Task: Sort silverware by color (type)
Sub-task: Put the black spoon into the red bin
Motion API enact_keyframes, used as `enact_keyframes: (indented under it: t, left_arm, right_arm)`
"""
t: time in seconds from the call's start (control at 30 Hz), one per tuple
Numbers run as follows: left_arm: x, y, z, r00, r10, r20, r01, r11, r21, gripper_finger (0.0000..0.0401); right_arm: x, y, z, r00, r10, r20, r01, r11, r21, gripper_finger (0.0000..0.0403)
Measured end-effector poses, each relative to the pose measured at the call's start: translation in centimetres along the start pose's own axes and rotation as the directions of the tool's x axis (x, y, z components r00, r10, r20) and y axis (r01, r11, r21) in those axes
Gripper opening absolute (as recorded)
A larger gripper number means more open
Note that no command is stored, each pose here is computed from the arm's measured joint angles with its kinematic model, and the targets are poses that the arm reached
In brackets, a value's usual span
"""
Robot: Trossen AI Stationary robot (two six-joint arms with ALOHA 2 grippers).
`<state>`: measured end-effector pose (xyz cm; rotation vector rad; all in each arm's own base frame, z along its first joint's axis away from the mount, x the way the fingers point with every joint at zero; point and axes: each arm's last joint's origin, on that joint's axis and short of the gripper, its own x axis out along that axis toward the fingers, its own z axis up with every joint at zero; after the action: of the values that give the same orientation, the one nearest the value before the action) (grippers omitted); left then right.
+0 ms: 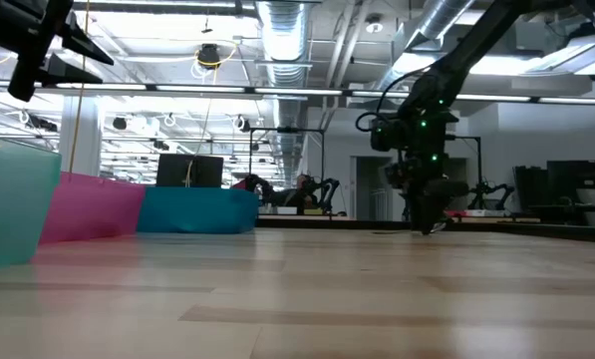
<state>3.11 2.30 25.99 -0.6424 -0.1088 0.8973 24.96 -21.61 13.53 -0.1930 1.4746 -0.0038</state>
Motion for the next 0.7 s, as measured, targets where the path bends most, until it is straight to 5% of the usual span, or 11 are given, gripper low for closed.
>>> enact_keyframes:
  t: [0.4, 0.7]
  left_arm:
    - [-0.01, 0.37, -0.35, 0.999, 0.031, -0.026, -0.032, 0.999, -0.014, 0.0183]
    - [-0.01, 0.36, -0.34, 0.999, 0.031, -0.026, -0.031, 0.999, -0.016, 0.0183]
  right_arm:
    - [-0.04, 0.30, -0.01, 1.000, 0.028, -0.012, -0.026, 0.993, 0.116, 0.0018]
    - [-0.07, 0.95, 0.75, 1.000, 0.013, -0.019, -0.009, 0.978, 0.208, 0.0018]
